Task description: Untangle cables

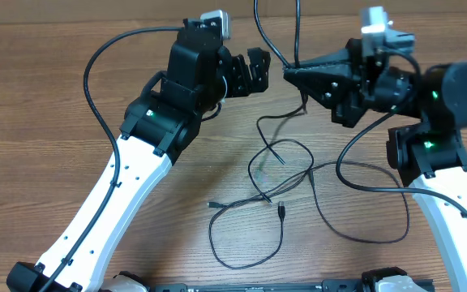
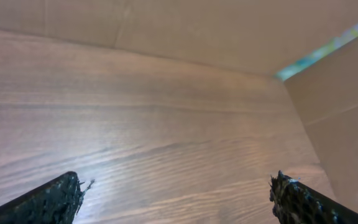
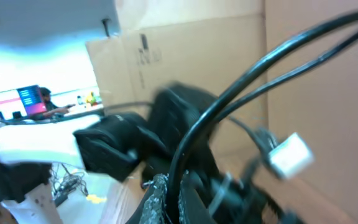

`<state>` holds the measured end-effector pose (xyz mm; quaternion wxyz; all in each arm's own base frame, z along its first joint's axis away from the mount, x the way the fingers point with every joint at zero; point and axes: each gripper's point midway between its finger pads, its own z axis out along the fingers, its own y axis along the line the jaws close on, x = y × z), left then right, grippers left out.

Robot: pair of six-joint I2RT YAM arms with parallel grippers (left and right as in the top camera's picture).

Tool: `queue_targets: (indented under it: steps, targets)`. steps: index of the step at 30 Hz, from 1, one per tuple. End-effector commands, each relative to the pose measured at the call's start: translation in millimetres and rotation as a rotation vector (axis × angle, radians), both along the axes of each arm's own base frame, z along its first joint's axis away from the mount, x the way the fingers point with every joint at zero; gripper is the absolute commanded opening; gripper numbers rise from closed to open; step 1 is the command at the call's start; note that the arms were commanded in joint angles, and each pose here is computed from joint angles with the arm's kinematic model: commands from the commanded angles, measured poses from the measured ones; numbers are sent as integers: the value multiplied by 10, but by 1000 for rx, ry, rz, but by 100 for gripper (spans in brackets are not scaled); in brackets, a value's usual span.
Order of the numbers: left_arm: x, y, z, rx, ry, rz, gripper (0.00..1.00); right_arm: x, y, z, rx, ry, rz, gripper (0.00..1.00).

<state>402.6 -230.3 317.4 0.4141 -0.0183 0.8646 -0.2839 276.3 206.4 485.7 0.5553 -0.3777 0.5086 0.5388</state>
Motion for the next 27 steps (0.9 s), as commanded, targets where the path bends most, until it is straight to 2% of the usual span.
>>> queue_targets:
  steps: [1,8,15,16,23,27]
  targets:
    - [-47,5,-39,34,10,-14,100,-101,-37,245,77,71,17,4]
    - [-197,92,-290,98,116,-16,100,146,-121,347,152,4,-125,4]
    - [-367,184,-541,191,200,-51,100,619,-277,343,268,95,-297,4]
    - [-392,197,-595,200,217,-52,100,696,-339,397,325,118,-324,4]
    - [-422,207,-681,208,238,-55,100,756,-649,736,539,72,-426,4]
    - [-423,204,-681,207,238,-56,99,849,-845,759,565,45,-512,4]
